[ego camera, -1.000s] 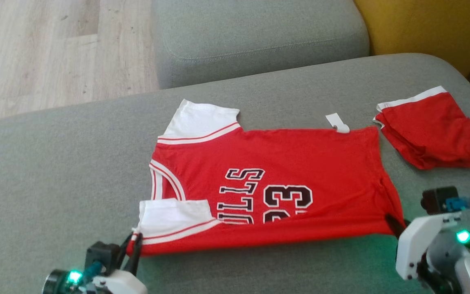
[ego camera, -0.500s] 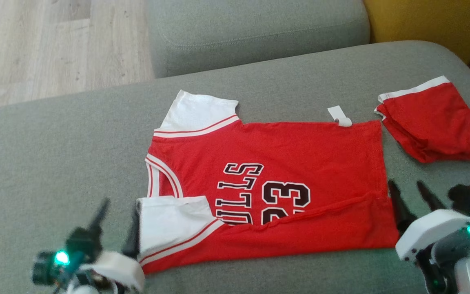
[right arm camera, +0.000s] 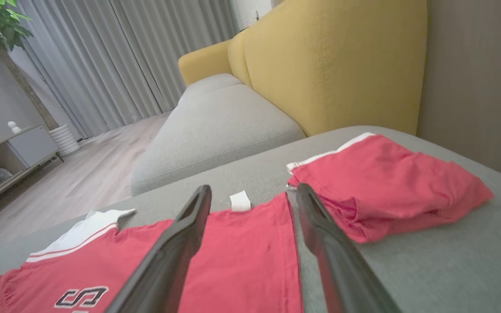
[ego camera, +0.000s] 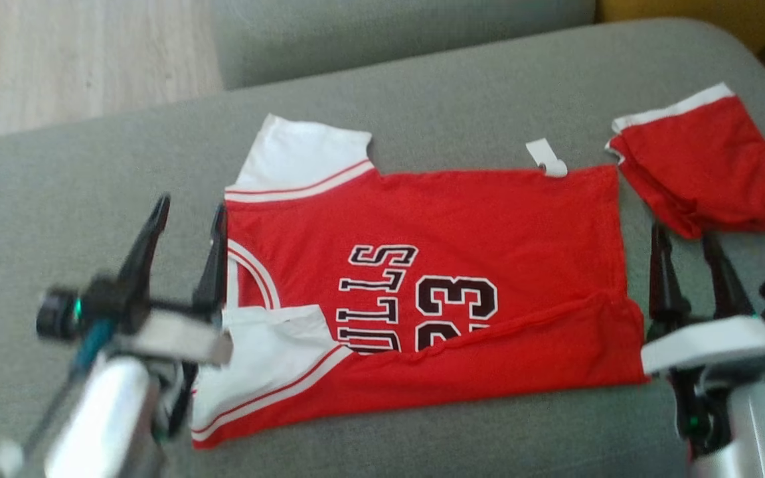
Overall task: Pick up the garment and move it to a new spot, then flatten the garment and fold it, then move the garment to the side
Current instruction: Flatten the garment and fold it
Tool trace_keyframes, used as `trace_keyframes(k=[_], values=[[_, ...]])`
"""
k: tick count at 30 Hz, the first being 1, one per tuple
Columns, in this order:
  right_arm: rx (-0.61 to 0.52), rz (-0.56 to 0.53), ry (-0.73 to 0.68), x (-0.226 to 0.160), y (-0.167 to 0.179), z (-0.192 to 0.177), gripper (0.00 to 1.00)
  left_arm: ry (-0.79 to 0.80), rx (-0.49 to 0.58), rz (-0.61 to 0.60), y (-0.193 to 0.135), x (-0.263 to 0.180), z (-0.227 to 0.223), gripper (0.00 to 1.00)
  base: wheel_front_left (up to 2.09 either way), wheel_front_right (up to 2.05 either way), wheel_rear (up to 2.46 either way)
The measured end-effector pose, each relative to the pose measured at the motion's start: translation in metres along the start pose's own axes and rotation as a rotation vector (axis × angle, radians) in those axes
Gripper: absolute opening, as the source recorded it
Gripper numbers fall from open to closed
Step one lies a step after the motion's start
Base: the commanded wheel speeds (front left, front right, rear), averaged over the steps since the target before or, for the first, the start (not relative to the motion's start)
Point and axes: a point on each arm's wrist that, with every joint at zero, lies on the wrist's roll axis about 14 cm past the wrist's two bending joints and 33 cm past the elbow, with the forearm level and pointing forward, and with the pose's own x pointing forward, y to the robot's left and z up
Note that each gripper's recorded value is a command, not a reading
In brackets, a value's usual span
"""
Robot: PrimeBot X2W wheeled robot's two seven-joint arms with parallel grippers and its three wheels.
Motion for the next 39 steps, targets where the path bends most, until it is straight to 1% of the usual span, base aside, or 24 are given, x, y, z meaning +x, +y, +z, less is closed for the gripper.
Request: trace_keyframes(k=[3,5,6,7,10,12,14,16,20,26,32,35,39], values=[[-0.007,0.002,-0.026,0.016,0.001,0.008,1.0,0.109,0.055,-0.102,-0.001,0.033,-0.011,1.0,0.0,0.0,0.0],[-0.012,0.006,-0.033,0.025,0.003,0.009,1.0,0.176,0.099,-0.148,0.002,0.059,-0.014,1.0,0.0,0.0,0.0],[-0.015,0.01,-0.032,0.037,0.004,0.007,1.0,0.314,0.152,-0.185,0.011,0.094,-0.029,1.0,0.0,0.0,0.0],[-0.013,0.008,-0.034,0.04,0.004,0.006,1.0,0.353,0.163,-0.197,0.013,0.103,-0.035,1.0,0.0,0.0,0.0],[-0.003,0.005,-0.043,0.048,0.002,0.006,1.0,0.469,0.211,-0.218,0.02,0.122,-0.06,1.0,0.0,0.0,0.0],[-0.001,-0.004,-0.047,0.051,-0.001,0.005,1.0,0.536,0.231,-0.241,0.02,0.13,-0.077,1.0,0.0,0.0,0.0],[0.008,-0.02,-0.043,0.053,-0.007,0.003,1.0,0.612,0.263,-0.291,0.013,0.133,-0.096,1.0,0.0,0.0,0.0],[0.042,-0.036,-0.041,0.053,-0.012,-0.001,1.0,0.673,0.266,-0.331,0.006,0.136,-0.113,1.0,0.0,0.0,0.0],[0.043,-0.057,-0.04,0.053,-0.019,-0.003,1.0,0.742,0.293,-0.35,0.01,0.147,-0.135,1.0,0.0,0.0,0.0],[0.023,-0.074,-0.016,0.052,-0.025,-0.011,1.0,0.796,0.319,-0.354,0.012,0.162,-0.159,1.0,0.0,0.0,0.0],[0.011,-0.092,-0.008,0.05,-0.032,-0.012,1.0,0.84,0.287,-0.303,0.025,0.171,-0.172,1.0,0.0,0.0,0.0],[0.006,-0.094,-0.004,0.05,-0.032,-0.013,1.0,0.863,0.231,-0.289,0.024,0.173,-0.175,1.0,0.0,0.0,0.0],[0.002,-0.103,-0.002,0.049,-0.035,-0.013,1.0,0.879,0.229,-0.295,0.022,0.174,-0.178,1.0,0.0,0.0,0.0]])
